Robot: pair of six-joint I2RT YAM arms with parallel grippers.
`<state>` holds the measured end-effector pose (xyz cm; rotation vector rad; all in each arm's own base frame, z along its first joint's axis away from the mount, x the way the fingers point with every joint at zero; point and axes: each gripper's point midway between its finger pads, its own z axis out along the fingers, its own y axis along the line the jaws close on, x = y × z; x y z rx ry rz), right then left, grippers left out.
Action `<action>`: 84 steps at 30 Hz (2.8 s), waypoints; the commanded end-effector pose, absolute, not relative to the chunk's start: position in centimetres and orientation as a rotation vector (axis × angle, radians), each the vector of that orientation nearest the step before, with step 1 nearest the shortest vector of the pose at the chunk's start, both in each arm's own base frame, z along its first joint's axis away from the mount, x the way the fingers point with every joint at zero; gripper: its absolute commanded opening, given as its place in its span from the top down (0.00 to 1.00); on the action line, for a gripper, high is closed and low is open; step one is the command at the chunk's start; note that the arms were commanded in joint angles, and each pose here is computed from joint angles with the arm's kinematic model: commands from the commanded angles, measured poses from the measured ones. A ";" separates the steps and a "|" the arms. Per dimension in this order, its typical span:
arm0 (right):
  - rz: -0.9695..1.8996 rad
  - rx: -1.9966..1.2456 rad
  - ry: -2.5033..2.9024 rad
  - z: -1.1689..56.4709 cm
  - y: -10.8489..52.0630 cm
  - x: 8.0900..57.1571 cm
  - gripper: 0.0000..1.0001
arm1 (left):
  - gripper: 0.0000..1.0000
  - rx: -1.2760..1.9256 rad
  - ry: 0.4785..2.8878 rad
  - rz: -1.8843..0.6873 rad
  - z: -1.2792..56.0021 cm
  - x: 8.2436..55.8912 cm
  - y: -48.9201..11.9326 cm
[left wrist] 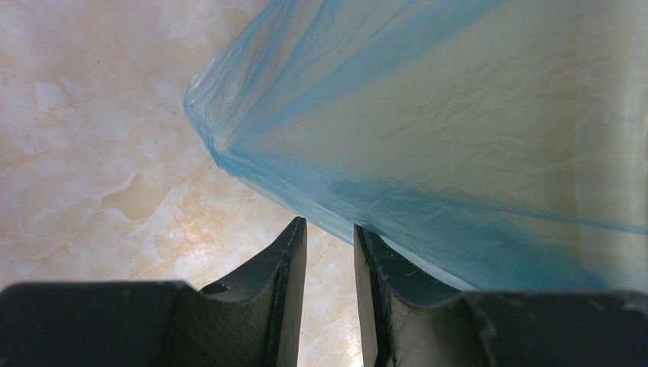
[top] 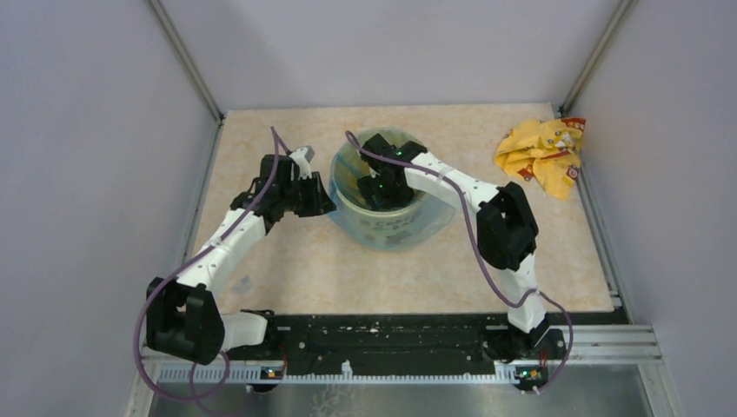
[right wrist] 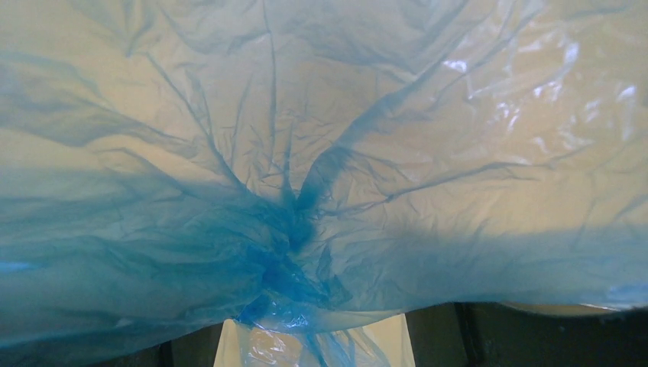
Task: Put the trash bags into the trash bin
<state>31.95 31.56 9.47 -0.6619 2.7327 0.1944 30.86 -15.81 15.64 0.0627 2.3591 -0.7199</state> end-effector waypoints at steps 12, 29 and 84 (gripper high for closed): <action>0.192 -0.690 2.774 6.5 31.0 32.9 0.27 | 0.64 0.085 2.309 -0.744 16.7 31.4 -16.3; 0.136 -0.675 2.780 4.0 29.8 33.1 0.27 | 0.64 0.091 2.305 -0.752 16.9 31.5 -16.4; 0.118 -0.570 2.696 8.6 29.6 34.4 0.27 | 0.65 0.099 2.306 -0.762 16.7 31.5 -16.7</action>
